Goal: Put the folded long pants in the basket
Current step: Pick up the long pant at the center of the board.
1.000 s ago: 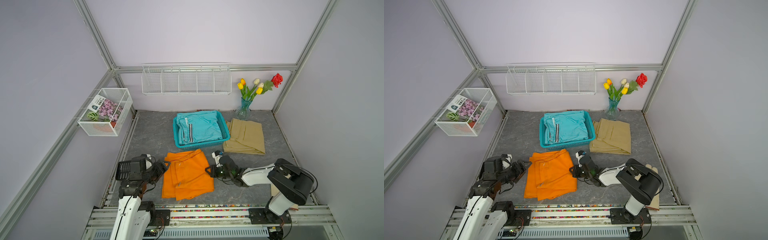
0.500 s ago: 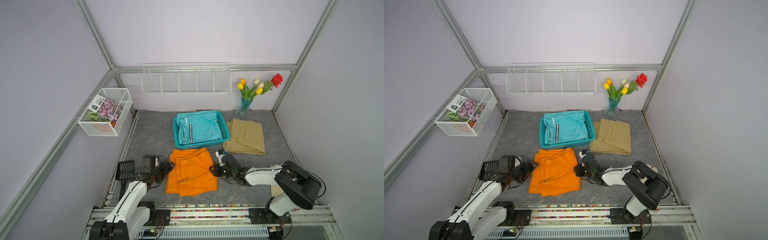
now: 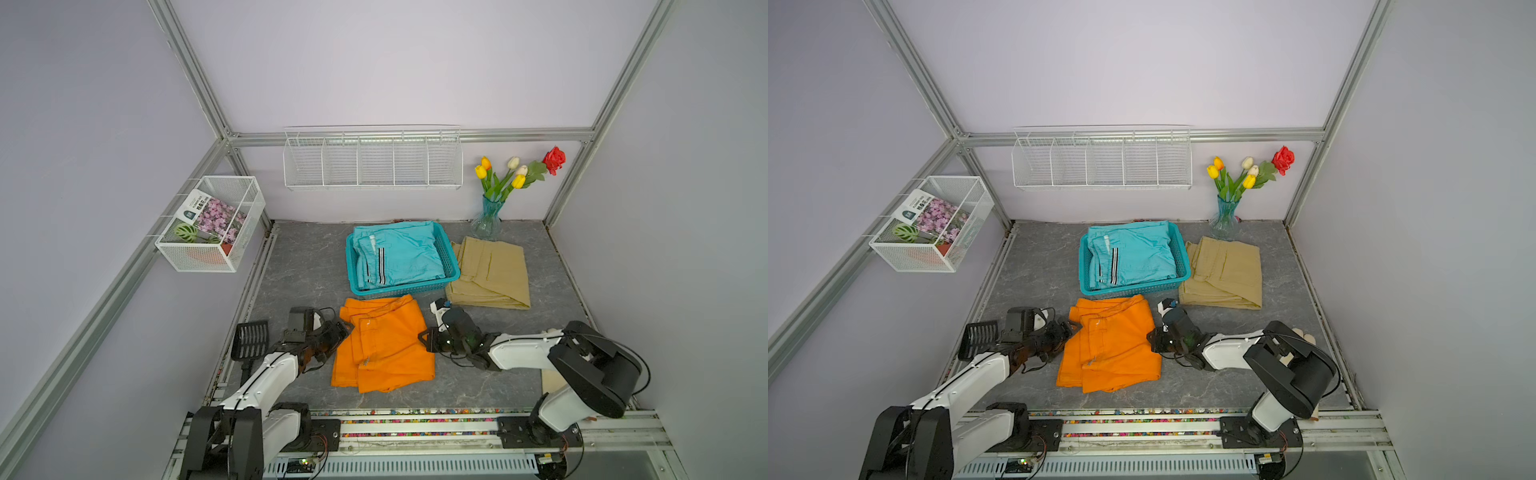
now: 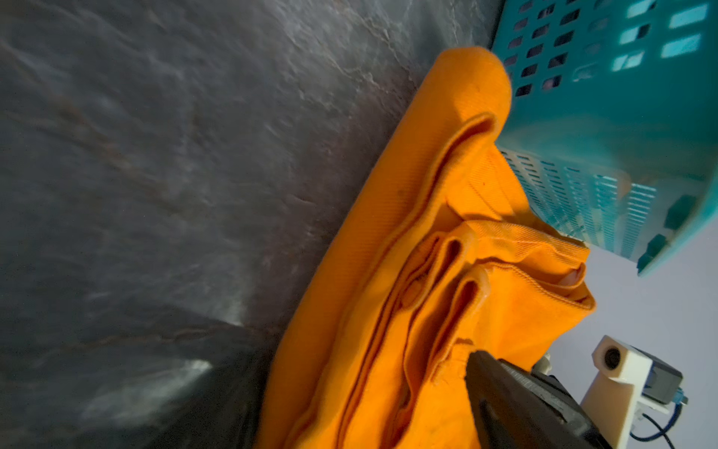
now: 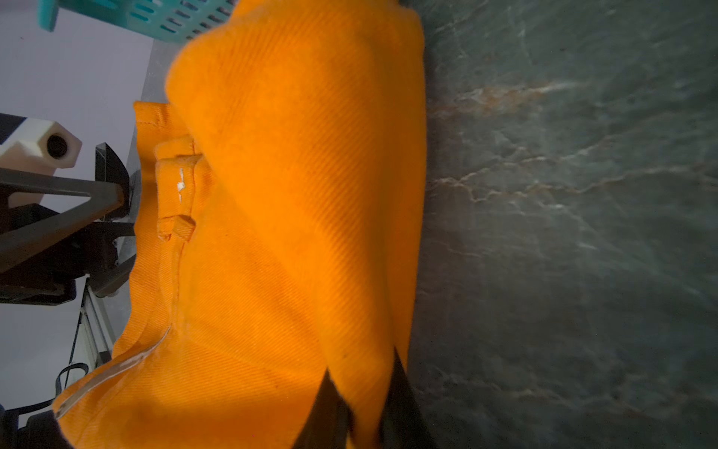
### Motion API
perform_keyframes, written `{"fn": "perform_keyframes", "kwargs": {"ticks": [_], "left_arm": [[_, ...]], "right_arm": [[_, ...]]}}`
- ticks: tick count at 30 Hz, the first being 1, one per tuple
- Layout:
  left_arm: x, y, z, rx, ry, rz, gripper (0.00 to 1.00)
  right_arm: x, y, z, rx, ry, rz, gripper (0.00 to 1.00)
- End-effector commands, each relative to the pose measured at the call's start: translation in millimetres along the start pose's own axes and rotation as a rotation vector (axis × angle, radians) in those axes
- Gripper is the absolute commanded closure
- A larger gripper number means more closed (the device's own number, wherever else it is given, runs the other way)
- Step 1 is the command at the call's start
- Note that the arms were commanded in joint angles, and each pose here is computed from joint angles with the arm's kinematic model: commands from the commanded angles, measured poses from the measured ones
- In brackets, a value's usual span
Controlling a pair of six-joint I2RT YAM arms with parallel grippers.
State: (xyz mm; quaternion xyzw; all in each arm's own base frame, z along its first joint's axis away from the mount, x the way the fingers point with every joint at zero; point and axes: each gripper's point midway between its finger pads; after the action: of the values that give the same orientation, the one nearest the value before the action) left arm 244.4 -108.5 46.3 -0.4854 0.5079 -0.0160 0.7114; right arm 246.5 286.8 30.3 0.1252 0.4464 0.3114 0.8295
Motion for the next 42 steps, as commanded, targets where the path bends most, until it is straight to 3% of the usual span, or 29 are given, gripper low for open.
{"fn": "perform_keyframes", "kwargs": {"ticks": [1,5,7,8,12,13,20,25,31,36,42], "left_arm": [[-1.9,0.1,-15.7,0.029,0.040,-0.017,0.21],[-2.6,0.0,-23.0,0.062,0.043,-0.013,0.30],[2.3,-0.3,-27.8,0.056,0.080,-0.030,0.40],[5.0,0.5,-29.9,0.053,0.097,-0.030,0.47],[13.3,9.1,-28.9,0.034,0.116,0.017,0.95],[12.4,8.4,-26.6,0.037,0.107,0.027,1.00],[-17.7,-36.6,-17.1,0.068,0.040,-0.078,1.00],[-67.6,-96.8,-15.2,0.121,-0.003,-0.203,1.00],[-99.6,-134.5,-16.9,0.152,-0.017,-0.292,1.00],[-103.2,-165.0,-0.6,0.146,-0.048,-0.339,1.00],[-86.6,-215.9,47.2,0.153,-0.117,-0.333,1.00]], "right_arm": [[3.4,-30.4,-38.3,0.013,0.138,-0.111,1.00],[4.2,-28.8,-35.6,0.012,0.137,-0.110,1.00],[5.6,-26.3,-34.2,0.010,0.136,-0.104,1.00],[5.9,-25.4,-34.4,0.009,0.139,-0.102,1.00],[5.2,-21.0,-30.7,-0.001,0.135,-0.101,1.00],[4.2,-20.7,-29.6,-0.002,0.134,-0.103,1.00],[-19.0,3.7,-6.0,-0.074,0.097,-0.091,1.00],[-64.5,41.4,32.1,-0.177,0.010,-0.109,1.00],[-105.6,57.6,68.7,-0.202,-0.093,-0.122,1.00],[-128.8,63.6,114.3,-0.186,-0.171,-0.094,1.00],[-136.7,42.3,179.0,-0.102,-0.224,-0.095,1.00]]}}
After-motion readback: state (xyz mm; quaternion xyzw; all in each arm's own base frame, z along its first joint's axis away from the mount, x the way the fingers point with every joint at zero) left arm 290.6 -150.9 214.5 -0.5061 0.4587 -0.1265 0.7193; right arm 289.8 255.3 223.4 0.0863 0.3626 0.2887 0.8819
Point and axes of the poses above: each gripper's point midway between its finger pads, its own x axis out along the fingers, its own y axis along the line the jaws close on, z = x × y, and after that the axes turned 10 degrees about -x, right-handed
